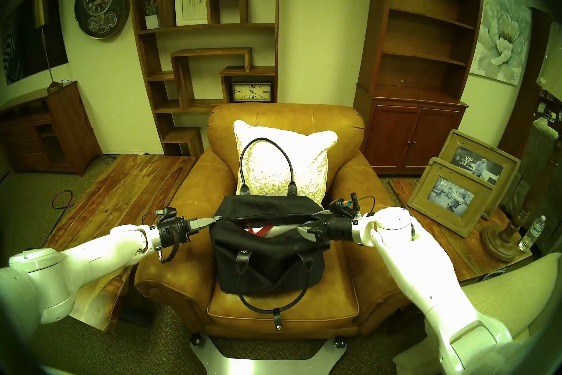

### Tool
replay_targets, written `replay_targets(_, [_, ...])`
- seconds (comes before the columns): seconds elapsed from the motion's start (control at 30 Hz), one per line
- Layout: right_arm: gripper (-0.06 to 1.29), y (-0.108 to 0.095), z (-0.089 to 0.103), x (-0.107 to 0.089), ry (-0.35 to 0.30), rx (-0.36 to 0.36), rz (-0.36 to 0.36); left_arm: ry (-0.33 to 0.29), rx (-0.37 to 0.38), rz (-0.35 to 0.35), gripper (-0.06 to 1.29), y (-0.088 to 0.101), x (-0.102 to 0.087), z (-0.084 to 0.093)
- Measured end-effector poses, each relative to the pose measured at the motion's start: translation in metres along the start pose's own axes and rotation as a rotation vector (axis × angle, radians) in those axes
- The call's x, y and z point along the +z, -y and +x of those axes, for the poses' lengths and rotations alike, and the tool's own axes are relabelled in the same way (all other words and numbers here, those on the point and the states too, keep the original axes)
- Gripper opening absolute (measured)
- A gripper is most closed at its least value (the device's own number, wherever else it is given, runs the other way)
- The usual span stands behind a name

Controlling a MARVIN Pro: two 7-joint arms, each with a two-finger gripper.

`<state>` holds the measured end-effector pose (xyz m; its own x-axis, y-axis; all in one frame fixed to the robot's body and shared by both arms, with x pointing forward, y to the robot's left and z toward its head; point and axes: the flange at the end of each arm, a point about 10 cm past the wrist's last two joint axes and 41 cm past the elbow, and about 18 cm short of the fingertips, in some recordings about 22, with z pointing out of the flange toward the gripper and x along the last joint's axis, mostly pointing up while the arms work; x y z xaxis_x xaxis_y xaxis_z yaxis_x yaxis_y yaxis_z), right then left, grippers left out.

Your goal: Close a bag with a zipper

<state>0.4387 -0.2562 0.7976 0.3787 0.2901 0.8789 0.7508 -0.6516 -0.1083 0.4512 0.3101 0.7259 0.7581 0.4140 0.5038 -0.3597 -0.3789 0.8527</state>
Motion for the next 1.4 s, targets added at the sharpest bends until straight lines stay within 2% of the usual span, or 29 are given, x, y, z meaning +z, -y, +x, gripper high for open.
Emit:
replay_targets(0.23, [1.23,-0.002,-0.006,-0.011,0.016,0.010,-0.032,0.003,0.007,-0.013,0.01,-0.006,0.006,0.001])
replay_targets(0.57, [1.23,0.001,-0.014,-0.015,0.032,0.027,-0.044,0.011,0.024,-0.035,0.01,-0.017,0.014,0.003])
replay_targets(0.77, [1.23,0.004,-0.015,-0.015,0.028,0.024,-0.051,0.025,0.039,-0.059,-0.01,-0.027,0.024,0.002])
replay_targets(1.1, [1.23,0.008,-0.018,-0.021,0.020,0.026,-0.077,0.061,0.075,-0.033,-0.01,-0.037,0.039,-0.002])
replay_targets(1.4, [1.23,0.011,-0.022,-0.031,0.017,0.027,-0.095,0.074,0.083,-0.047,-0.01,-0.051,0.057,-0.011])
